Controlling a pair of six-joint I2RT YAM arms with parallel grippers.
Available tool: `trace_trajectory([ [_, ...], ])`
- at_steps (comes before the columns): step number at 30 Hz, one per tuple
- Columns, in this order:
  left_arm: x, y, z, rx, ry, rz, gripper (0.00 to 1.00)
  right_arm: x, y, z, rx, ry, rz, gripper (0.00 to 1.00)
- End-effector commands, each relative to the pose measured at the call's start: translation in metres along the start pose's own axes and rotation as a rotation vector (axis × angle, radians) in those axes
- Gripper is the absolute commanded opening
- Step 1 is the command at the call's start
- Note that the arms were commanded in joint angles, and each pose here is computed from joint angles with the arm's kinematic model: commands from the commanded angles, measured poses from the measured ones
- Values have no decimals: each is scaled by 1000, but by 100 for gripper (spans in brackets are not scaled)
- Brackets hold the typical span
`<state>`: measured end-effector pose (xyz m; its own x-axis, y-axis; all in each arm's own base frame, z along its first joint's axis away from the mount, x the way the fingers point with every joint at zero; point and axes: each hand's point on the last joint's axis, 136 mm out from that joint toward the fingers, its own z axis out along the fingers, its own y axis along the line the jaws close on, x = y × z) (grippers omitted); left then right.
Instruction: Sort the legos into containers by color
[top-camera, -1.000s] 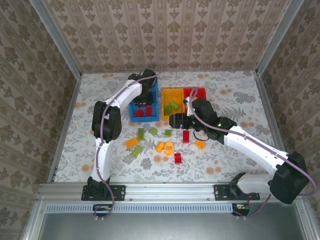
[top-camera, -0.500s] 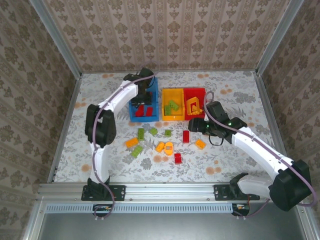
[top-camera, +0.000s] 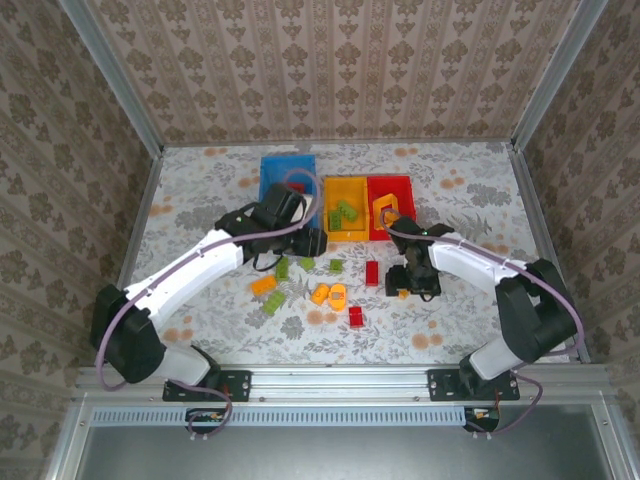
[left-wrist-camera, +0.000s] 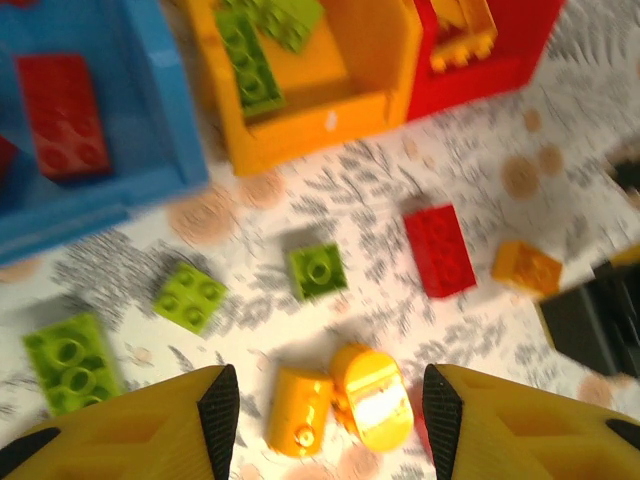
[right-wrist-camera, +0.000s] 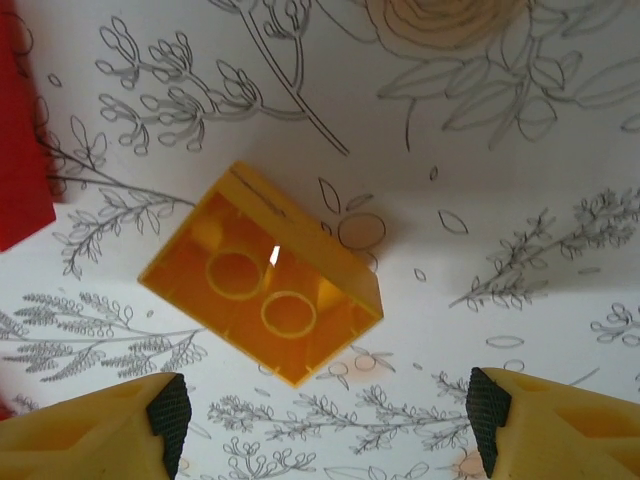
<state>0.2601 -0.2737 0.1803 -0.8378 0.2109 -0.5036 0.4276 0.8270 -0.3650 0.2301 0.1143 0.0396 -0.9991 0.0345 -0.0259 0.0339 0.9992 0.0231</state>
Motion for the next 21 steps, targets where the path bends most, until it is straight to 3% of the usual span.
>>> trace_trajectory([
  [1,2,-24,-7,117,-33,43,54,-9,-3,3,58,15,-65,77],
  [8,2,-26,-11,111,-46,39,54,-26,-4,18,92,30,-79,69],
  [15,-7,-31,-14,111,-70,45,54,-32,0,25,62,17,-59,41],
  [21,-21,-40,-23,114,-113,47,53,-53,-2,-18,33,-136,-10,29],
])
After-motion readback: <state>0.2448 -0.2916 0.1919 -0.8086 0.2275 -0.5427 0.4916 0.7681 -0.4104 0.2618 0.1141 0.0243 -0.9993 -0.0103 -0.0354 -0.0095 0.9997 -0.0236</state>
